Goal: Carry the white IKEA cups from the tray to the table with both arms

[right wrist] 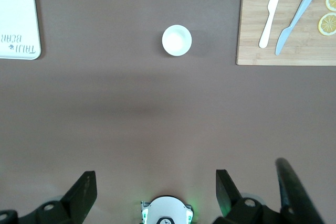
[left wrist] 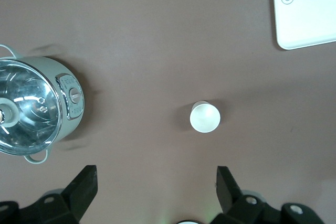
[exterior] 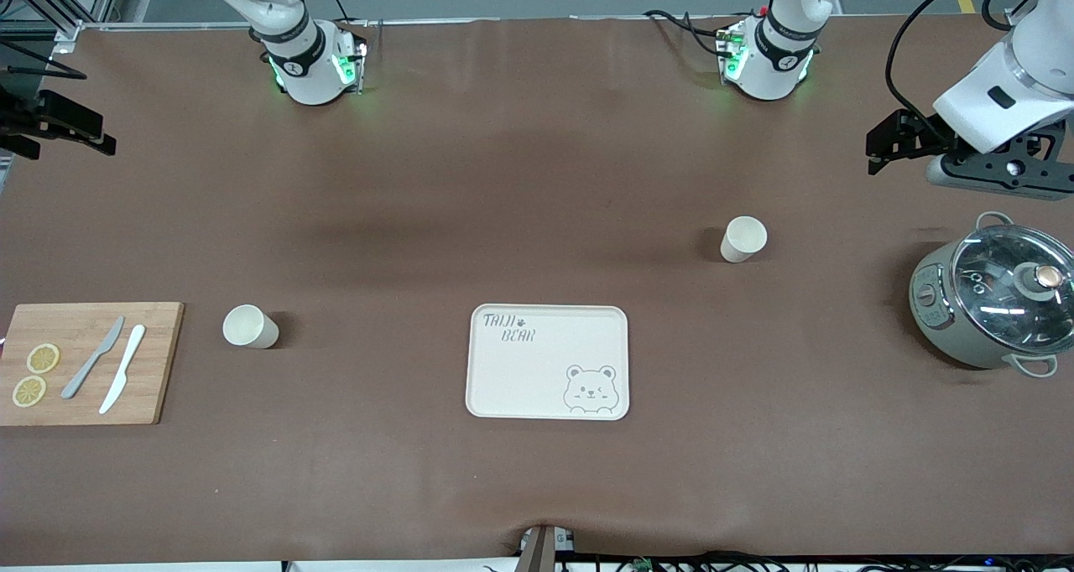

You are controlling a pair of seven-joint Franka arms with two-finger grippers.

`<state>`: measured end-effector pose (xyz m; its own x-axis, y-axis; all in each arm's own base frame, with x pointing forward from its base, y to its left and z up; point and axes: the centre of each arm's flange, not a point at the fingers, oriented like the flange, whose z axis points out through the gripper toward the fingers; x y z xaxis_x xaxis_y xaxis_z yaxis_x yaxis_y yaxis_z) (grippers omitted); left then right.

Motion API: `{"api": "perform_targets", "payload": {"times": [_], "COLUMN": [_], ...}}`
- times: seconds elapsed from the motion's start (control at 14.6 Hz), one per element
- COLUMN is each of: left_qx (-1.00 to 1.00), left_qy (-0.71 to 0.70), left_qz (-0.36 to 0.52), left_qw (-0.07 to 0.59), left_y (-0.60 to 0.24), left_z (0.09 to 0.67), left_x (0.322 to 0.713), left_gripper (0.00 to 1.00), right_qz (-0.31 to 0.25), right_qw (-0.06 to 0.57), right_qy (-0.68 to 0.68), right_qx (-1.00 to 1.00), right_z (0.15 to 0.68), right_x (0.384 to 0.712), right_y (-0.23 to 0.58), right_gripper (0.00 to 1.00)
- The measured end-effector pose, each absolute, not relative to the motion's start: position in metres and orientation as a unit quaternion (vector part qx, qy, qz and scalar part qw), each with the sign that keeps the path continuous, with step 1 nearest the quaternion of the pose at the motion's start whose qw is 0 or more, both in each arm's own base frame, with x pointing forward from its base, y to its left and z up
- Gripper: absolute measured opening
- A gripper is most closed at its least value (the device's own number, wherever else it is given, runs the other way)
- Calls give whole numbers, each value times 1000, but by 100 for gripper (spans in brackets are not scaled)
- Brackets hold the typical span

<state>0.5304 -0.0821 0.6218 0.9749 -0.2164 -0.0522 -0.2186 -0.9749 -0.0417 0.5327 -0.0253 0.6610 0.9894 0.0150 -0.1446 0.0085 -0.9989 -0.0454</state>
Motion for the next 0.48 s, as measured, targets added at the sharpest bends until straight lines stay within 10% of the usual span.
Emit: {"api": "perform_targets", "payload": {"times": [0.48], "left_qx": [-995], "left_qy": [94], "left_qz": [26], "left_qw": [-2], "left_y": [-79], "left_z": [620], "left_x": [532], "left_gripper": [100], "right_qz": [87], "right_qw": [7], "right_qy": [32], "right_qx": [-996], "right_z": [634], "right_x": [535], "right_y": [-59], "right_gripper": [100]}}
